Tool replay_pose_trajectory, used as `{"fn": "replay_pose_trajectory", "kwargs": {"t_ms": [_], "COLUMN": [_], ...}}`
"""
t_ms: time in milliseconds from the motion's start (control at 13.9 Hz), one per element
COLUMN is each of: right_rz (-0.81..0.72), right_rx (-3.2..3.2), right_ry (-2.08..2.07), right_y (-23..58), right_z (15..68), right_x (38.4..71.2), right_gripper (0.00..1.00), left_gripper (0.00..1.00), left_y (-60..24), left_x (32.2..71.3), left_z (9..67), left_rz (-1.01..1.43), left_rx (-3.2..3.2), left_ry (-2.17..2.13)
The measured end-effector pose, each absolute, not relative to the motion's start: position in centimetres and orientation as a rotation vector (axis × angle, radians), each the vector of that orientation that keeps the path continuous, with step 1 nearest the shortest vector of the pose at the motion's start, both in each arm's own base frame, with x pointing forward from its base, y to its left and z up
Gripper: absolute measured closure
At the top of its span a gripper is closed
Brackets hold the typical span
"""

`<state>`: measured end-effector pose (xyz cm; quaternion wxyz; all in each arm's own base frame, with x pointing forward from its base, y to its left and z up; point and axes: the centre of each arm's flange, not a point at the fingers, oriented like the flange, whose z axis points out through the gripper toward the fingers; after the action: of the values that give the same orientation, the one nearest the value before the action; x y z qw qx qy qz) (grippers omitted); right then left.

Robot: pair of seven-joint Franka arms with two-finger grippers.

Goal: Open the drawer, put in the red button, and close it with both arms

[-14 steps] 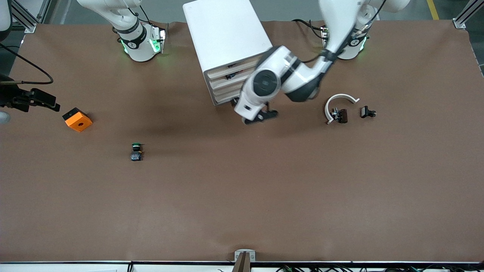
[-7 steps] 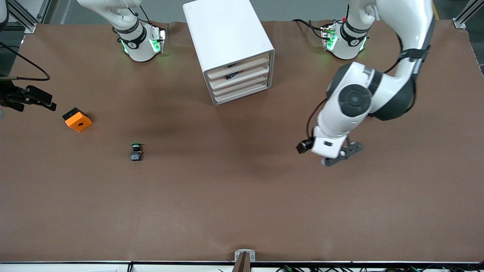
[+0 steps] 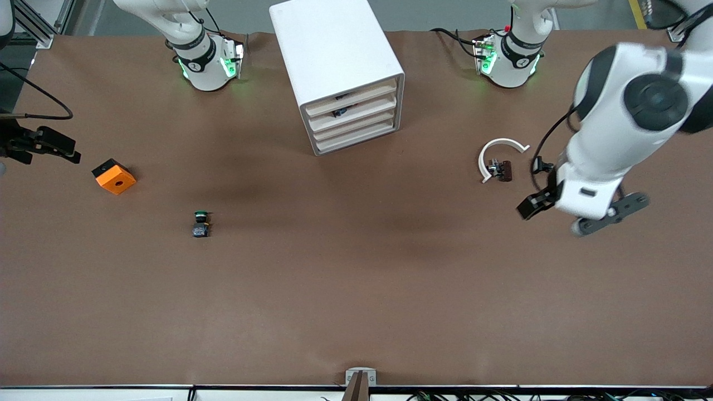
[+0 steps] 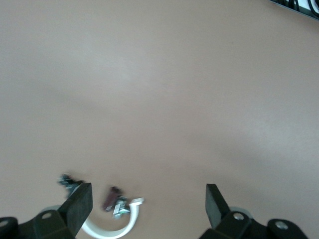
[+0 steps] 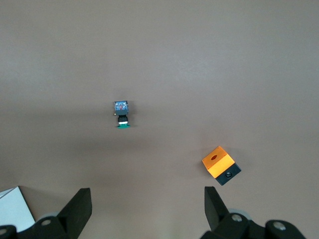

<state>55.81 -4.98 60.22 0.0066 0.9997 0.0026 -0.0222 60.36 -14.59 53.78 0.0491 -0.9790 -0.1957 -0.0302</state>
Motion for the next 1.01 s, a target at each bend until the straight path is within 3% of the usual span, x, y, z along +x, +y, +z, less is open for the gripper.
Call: {"fn": "replay_pose_trajectory", "kwargs": {"t_ms": [359,1006], "right_rz": [-0.062,-0.061], "right_rx": [3.123,3.122], "right_ry": [0.012,0.014], "right_y": [-4.9,-4.8], "right_z": [60.4,60.4], "right_x": [55.9,55.9], "right_gripper": [0.0,0.0], "left_gripper": [0.0,0.0], "left_y": [-13.0,-3.3], "left_x": [56.3,53.9], "left_z": [60.5,64.2], "left_rz": [-0.071,0.035], "left_rx": [-2.997,-3.136], "left_ry": [-0.446,-0.119]}}
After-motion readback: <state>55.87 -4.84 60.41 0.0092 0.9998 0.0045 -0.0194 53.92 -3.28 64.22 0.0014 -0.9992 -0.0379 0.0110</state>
